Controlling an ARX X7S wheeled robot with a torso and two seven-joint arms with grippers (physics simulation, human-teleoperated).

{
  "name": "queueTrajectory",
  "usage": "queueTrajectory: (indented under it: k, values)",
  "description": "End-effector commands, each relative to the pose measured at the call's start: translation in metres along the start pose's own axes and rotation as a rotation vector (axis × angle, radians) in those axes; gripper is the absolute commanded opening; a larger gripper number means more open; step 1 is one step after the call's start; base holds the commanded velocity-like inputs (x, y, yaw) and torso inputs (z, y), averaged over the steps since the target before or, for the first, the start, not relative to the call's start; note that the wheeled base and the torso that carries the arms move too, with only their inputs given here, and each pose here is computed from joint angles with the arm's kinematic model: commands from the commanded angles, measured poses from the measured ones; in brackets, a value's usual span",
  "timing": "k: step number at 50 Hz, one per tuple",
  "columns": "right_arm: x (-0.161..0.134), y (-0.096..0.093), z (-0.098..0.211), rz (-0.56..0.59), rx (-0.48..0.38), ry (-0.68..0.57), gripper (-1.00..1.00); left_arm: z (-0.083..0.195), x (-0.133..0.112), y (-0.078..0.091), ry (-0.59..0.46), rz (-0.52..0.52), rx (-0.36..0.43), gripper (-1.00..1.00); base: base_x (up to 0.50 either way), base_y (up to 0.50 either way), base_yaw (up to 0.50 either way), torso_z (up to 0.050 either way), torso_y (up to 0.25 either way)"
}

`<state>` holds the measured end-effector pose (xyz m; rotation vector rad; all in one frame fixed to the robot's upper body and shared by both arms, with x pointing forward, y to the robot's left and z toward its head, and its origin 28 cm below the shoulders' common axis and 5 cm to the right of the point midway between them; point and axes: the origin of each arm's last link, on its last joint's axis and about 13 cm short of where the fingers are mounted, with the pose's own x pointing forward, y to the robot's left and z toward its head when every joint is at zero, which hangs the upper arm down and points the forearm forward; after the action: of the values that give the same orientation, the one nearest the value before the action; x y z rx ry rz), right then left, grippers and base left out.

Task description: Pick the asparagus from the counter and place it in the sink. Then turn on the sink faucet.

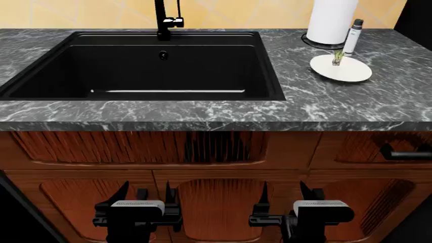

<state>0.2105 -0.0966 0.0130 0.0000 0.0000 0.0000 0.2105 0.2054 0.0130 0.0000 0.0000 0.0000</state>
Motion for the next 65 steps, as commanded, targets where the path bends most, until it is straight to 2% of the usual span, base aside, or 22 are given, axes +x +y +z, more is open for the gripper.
queueTrajectory:
  k: [1,19,20,21,23,24,26,28,31,33,35,37,42,47,52,57,61,64,65]
  values:
    - [0.0,0.0,-0.001,-0.006,-0.003,0.005,1.0,0.003,0.002,0.001,-0.012,0.019,-0.007,1.0,0.0,0.0,0.0,0.0,0.0]
    - [0.0,-0.001,-0.002,-0.019,-0.006,0.016,1.0,-0.002,0.004,0.001,0.035,0.034,0.0,1.0,0.0,0.0,0.0,0.0,0.0]
    - [0.0,-0.001,-0.002,-0.018,-0.007,0.017,1.0,0.011,0.004,0.001,0.032,0.027,-0.005,1.0,0.0,0.0,0.0,0.0,0.0]
    - [0.0,-0.001,-0.002,-0.018,-0.006,0.019,1.0,0.0,0.004,0.001,0.033,0.027,-0.004,1.0,0.0,0.0,0.0,0.0,0.0]
    - [0.0,-0.001,-0.003,-0.022,-0.009,0.026,1.0,-0.002,0.004,0.002,0.029,0.011,-0.018,1.0,0.0,0.0,0.0,0.0,0.0]
    - [0.0,-0.002,-0.002,-0.024,-0.011,0.031,1.0,0.012,0.005,0.003,0.027,0.029,-0.014,1.0,0.0,0.0,0.0,0.0,0.0]
    - [0.0,-0.004,0.003,-0.039,-0.033,0.024,1.0,-0.004,0.002,0.002,0.041,0.043,0.029,1.0,0.0,0.0,0.0,0.0,0.0]
    - [-0.001,-0.006,0.009,-0.059,-0.067,0.027,1.0,0.003,-0.002,0.002,0.026,0.012,0.006,1.0,0.0,0.0,0.0,0.0,0.0]
    - [-0.003,-0.005,0.021,-0.076,-0.092,0.023,1.0,0.011,-0.001,0.005,-0.008,0.045,0.022,1.0,0.0,0.0,0.0,0.0,0.0]
    - [-0.001,-0.007,0.036,-0.118,-0.138,0.003,1.0,0.024,0.006,0.009,-0.041,0.107,-0.002,1.0,0.0,0.0,0.0,0.0,0.0]
    - [0.001,-0.007,0.05,-0.117,-0.141,-0.004,1.0,0.045,0.012,0.011,-0.039,0.111,-0.045,1.0,0.0,0.0,0.0,0.0,0.0]
    - [0.003,-0.006,0.063,-0.096,-0.132,-0.01,1.0,0.065,0.013,0.011,-0.055,0.087,-0.05,1.0,0.0,0.0,0.0,0.0,0.0]
    - [0.006,-0.007,0.094,-0.104,-0.17,-0.043,1.0,0.102,0.01,0.007,-0.061,0.039,-0.055,1.0,0.0,0.0,0.0,0.0,0.0]
    - [0.013,-0.01,0.13,-0.119,-0.184,-0.068,1.0,0.142,0.019,0.005,-0.077,0.002,-0.052,1.0,0.0,0.0,0.0,0.0,0.0]
    - [0.021,-0.01,0.16,-0.122,-0.232,-0.096,1.0,0.167,0.034,0.003,-0.07,0.005,-0.043,1.0,0.0,0.0,0.0,0.0,0.0]
    - [0.032,-0.012,0.191,-0.117,-0.229,-0.121,1.0,0.194,0.048,-0.001,-0.099,-0.005,-0.024,1.0,0.0,0.0,0.0,0.0,0.0]
    - [0.045,-0.013,0.214,-0.095,-0.208,-0.132,1.0,0.221,0.061,-0.003,-0.109,-0.009,-0.038,1.0,0.0,0.0,0.0,0.0,0.0]
    - [0.053,-0.014,0.225,-0.098,-0.218,-0.143,1.0,0.232,0.072,-0.003,-0.085,-0.054,-0.104,1.0,0.0,0.0,0.0,0.008,0.0]
    - [0.055,-0.014,0.226,-0.096,-0.214,-0.142,1.0,0.234,0.074,-0.003,-0.084,-0.039,-0.104,1.0,0.0,0.0,0.0,0.044,0.0]
